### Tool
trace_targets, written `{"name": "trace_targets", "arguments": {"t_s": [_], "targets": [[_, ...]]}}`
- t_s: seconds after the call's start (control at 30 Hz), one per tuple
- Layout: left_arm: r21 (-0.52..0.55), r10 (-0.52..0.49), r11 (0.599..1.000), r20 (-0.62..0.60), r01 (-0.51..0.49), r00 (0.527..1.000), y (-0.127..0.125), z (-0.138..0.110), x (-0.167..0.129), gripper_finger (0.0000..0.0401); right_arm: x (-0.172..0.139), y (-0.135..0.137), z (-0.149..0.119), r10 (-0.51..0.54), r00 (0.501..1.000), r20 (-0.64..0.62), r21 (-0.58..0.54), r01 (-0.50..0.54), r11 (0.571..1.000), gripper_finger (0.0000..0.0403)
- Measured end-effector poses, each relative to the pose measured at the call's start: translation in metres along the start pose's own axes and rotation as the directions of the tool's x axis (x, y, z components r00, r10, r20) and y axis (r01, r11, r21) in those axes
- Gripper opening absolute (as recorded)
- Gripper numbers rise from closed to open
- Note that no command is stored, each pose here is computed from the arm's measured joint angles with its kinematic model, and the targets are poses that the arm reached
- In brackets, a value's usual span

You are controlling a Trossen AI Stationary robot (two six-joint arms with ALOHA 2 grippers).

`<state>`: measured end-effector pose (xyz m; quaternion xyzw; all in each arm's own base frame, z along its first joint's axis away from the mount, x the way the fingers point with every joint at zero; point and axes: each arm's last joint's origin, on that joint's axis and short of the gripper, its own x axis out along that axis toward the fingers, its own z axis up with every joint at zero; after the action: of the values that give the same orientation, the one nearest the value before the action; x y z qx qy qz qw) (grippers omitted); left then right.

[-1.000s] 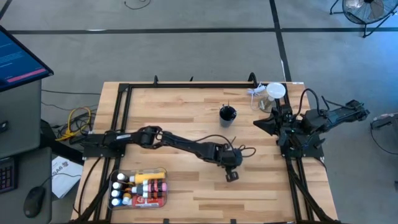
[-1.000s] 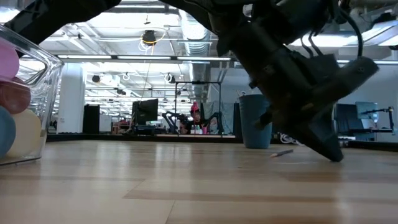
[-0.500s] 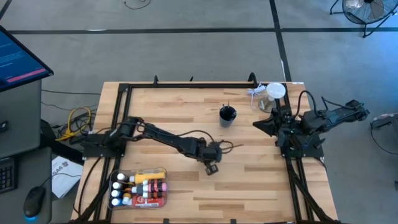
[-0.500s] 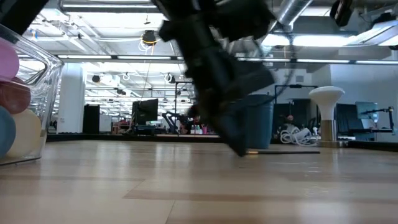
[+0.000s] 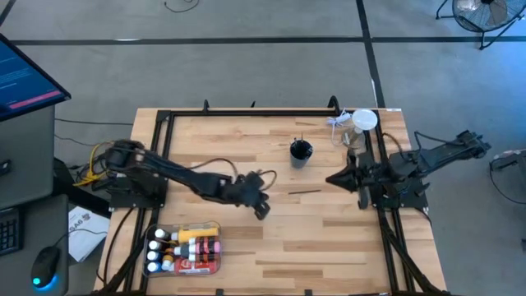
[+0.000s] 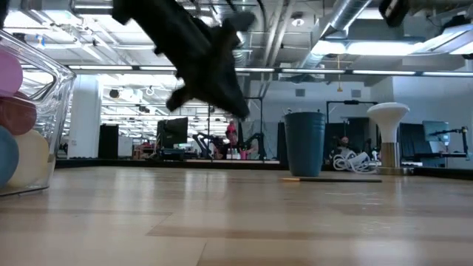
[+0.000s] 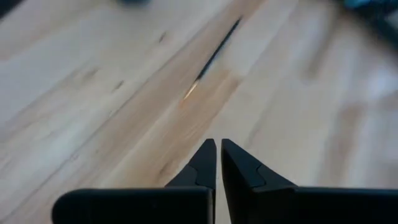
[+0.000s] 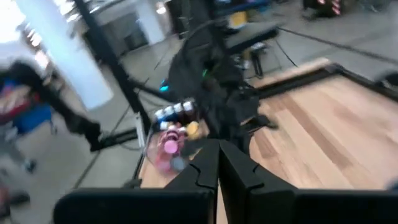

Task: Pick & Place Paint Supplies
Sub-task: Put the paint brush into the blue cup

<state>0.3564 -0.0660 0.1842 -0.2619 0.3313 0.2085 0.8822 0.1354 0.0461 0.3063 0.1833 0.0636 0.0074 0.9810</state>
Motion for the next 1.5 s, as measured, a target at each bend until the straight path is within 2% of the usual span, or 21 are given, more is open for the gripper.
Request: {"name": "trace_targets", "arguments": {"t_s": [0.07, 0.17, 0.23, 0.4, 0.6, 0.73, 0.9, 1.03, 1.23, 1.37, 1.43, 1.5], "targets": [[-0.033, -0.050, 0.998, 0.074, 0.053, 0.996, 0.004, 0.003, -0.018, 0.0000, 0.011, 0.003, -0.003, 0.012, 1.000, -0.023, -0.078, -0.014, 0.997, 0.0005], [-0.072, -0.062, 0.995, 0.166, 0.075, 0.984, 0.013, 0.005, -0.045, 0.0000, 0.032, -0.001, -0.016, -0.044, 0.992, -0.119, -0.136, 0.027, 0.990, 0.0017], [-0.099, -0.050, 0.992, 0.219, 0.073, 0.974, 0.020, 0.007, -0.060, 0.0000, 0.046, -0.006, -0.026, -0.076, 0.977, -0.199, -0.125, 0.052, 0.991, 0.0029], [-0.168, -0.026, 0.983, 0.301, 0.080, 0.953, 0.037, 0.005, -0.088, 0.0000, 0.077, -0.012, -0.051, -0.045, 0.928, -0.370, -0.114, 0.003, 0.993, 0.0081], [-0.189, -0.028, 0.977, 0.333, 0.096, 0.942, 0.048, 0.002, -0.100, 0.0000, 0.105, -0.024, -0.080, -0.124, 0.859, -0.496, -0.289, -0.028, 0.957, 0.0156], [-0.202, -0.032, 0.974, 0.334, 0.105, 0.942, 0.048, 0.001, -0.101, 0.0000, 0.122, -0.041, -0.093, -0.206, 0.811, -0.548, -0.323, 0.021, 0.946, 0.0198], [-0.192, -0.045, 0.975, 0.338, 0.115, 0.940, 0.044, -0.002, -0.103, 0.0000, 0.145, -0.056, -0.096, -0.259, 0.794, -0.550, -0.332, 0.077, 0.940, 0.0238], [-0.188, -0.050, 0.975, 0.345, 0.121, 0.937, 0.041, -0.004, -0.105, 0.0000, 0.165, -0.071, -0.100, -0.291, 0.784, -0.548, -0.339, 0.110, 0.934, 0.0248], [-0.187, -0.063, 0.973, 0.356, 0.137, 0.932, 0.037, -0.007, -0.107, 0.0000, 0.184, -0.088, -0.106, -0.334, 0.732, -0.594, -0.336, 0.151, 0.930, 0.0249], [-0.191, -0.065, 0.971, 0.364, 0.143, 0.929, 0.034, -0.011, -0.110, 0.0000, 0.187, -0.092, -0.112, -0.316, 0.691, -0.650, -0.317, 0.132, 0.939, 0.0249], [-0.191, -0.063, 0.971, 0.369, 0.142, 0.927, 0.032, -0.013, -0.111, 0.0000, 0.190, -0.093, -0.116, -0.312, 0.688, -0.655, -0.314, 0.128, 0.941, 0.0249], [-0.191, -0.061, 0.971, 0.374, 0.141, 0.925, 0.031, -0.014, -0.112, 0.0000, 0.187, -0.094, -0.121, -0.320, 0.658, -0.682, -0.319, 0.127, 0.939, 0.0249]]}}
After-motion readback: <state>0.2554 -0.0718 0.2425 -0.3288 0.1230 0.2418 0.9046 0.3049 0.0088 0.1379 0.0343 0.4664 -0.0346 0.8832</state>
